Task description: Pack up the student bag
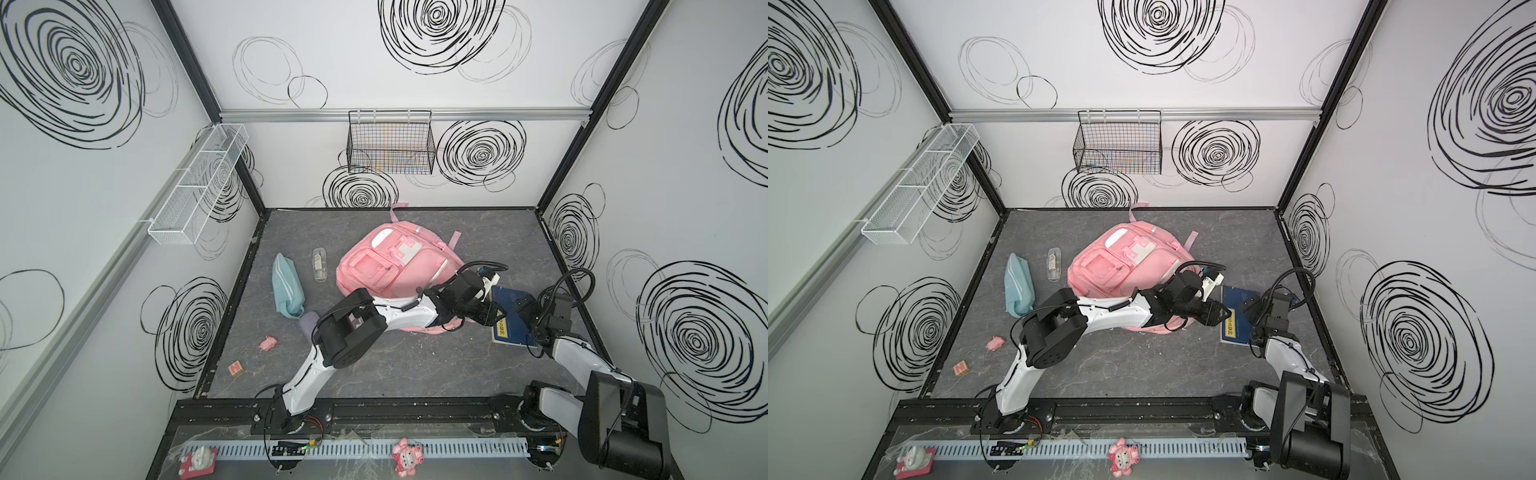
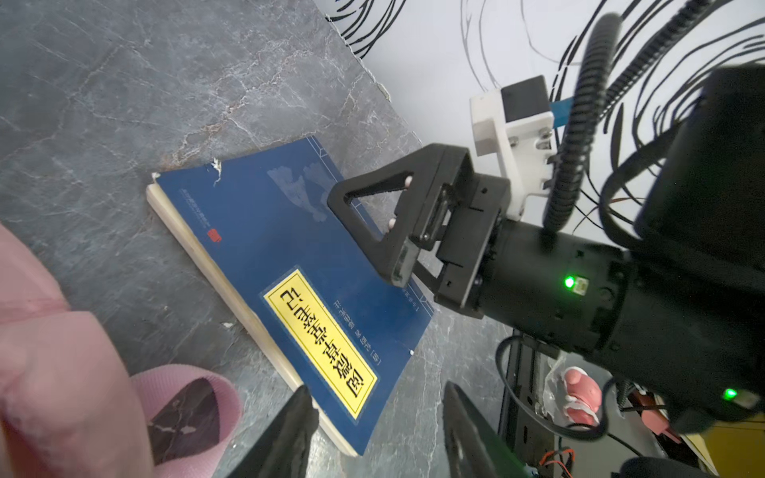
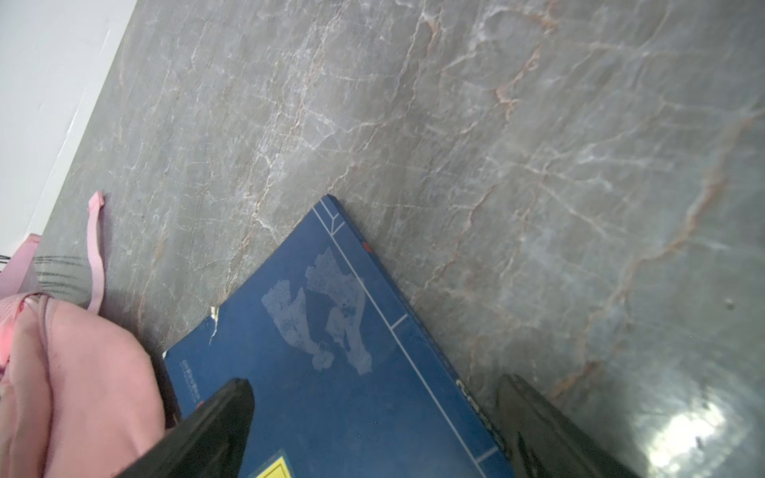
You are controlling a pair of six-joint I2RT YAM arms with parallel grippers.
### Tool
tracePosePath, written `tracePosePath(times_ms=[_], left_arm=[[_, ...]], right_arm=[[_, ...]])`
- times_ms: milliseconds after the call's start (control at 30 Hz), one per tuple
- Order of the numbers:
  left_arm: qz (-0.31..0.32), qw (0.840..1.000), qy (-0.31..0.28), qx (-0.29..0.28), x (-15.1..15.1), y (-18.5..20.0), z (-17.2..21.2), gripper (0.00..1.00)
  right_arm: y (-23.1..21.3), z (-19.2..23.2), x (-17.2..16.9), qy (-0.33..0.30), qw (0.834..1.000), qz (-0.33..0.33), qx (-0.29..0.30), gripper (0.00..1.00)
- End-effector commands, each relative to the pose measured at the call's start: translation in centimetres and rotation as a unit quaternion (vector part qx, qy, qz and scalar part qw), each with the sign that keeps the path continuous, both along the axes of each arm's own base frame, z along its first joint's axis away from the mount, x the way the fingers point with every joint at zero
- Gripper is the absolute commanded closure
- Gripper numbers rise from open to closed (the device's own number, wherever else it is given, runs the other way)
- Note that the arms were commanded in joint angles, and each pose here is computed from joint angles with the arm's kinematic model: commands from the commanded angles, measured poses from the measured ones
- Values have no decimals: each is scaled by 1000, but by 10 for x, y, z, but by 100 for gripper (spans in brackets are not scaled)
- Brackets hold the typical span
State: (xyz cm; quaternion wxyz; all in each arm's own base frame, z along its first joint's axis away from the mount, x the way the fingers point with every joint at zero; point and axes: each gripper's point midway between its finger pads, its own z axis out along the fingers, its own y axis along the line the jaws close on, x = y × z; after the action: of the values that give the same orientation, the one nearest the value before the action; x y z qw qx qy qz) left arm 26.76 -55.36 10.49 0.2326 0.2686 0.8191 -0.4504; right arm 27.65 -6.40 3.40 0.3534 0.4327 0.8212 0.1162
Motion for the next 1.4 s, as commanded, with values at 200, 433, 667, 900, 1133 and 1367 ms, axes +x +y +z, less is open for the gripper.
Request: tracePosePath(times_ms=[200, 433, 667, 900, 1133, 1367], left_arm=[[-2, 998, 20, 53, 6, -10, -64, 46], [-9, 996, 46, 73, -1, -5, -93, 47], [-3, 996, 54, 75, -1, 1, -105, 47], [3, 994, 86, 63, -7, 9, -126, 48], [1, 990, 131, 49, -21, 18, -146, 51], [2, 990, 134, 49, -23, 19, -152, 51]], right_arm=[[36, -29, -36, 58, 994, 58, 75, 8], [51, -12, -24, 8, 988, 119, 101, 12], [68, 3, -22, -33, 976, 164, 142, 27], [74, 24, -22, -92, 964, 194, 158, 56], [98, 57, -19, -175, 926, 263, 207, 66], [108, 64, -21, -193, 909, 288, 233, 55]])
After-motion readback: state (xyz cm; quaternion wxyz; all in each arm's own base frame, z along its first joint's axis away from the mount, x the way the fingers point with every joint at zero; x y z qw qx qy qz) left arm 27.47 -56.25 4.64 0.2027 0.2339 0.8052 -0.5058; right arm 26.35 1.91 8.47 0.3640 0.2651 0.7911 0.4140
